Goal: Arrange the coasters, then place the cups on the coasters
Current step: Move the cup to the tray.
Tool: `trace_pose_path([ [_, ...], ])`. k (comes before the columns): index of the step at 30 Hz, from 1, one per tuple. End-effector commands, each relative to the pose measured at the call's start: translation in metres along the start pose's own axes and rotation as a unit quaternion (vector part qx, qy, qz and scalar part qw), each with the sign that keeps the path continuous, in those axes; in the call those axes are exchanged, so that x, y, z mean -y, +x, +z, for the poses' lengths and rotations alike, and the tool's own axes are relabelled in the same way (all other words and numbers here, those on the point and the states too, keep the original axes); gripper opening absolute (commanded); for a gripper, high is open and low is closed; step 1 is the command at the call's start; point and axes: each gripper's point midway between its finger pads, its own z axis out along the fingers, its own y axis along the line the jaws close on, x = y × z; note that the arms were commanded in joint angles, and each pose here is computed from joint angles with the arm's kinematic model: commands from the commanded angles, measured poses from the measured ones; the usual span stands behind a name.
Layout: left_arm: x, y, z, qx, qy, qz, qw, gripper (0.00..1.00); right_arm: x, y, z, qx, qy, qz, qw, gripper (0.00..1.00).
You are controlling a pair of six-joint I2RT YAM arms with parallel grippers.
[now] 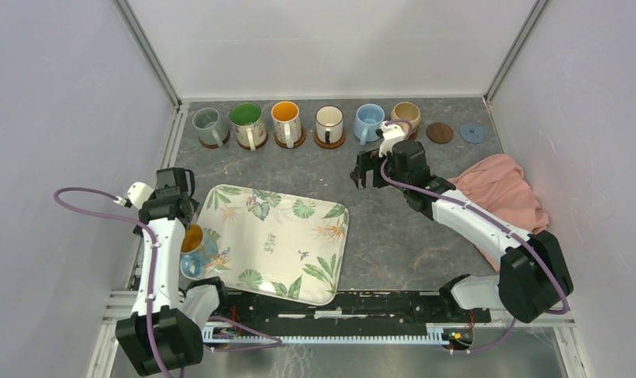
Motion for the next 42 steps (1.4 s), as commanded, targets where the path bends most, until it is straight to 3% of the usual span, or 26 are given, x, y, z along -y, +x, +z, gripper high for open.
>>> trace_pose_path([
  [1, -0.012, -0.007, 0.002, 0.019, -0.04, -0.029, 0.999, 1.0, -0.008, -0.011, 0.001, 0.021, -0.019, -0.002, 1.0, 0.98],
  [11, -0.011, 0.014, 0.012, -0.007, -0.036, -0.045, 0.998, 1.0, -0.013, -0.01, 0.001, 0.02, -0.03, -0.001, 0.999, 0.98],
  [22, 0.016, 0.046, 0.006, -0.083, 0.042, -0.05, 0.994, 1.0, -0.012, -0.013, 0.0, 0.022, -0.026, -0.004, 0.999, 0.98],
  [32, 0.066, 0.074, -0.034, -0.11, 0.142, -0.031, 0.983, 1.0, -0.011, -0.01, 0.002, 0.018, -0.023, -0.005, 1.0, 0.98],
  [42, 0.1, 0.11, -0.071, -0.142, 0.194, -0.016, 0.971, 1.0, -0.012, -0.01, 0.003, 0.016, -0.026, -0.008, 1.0, 0.98],
])
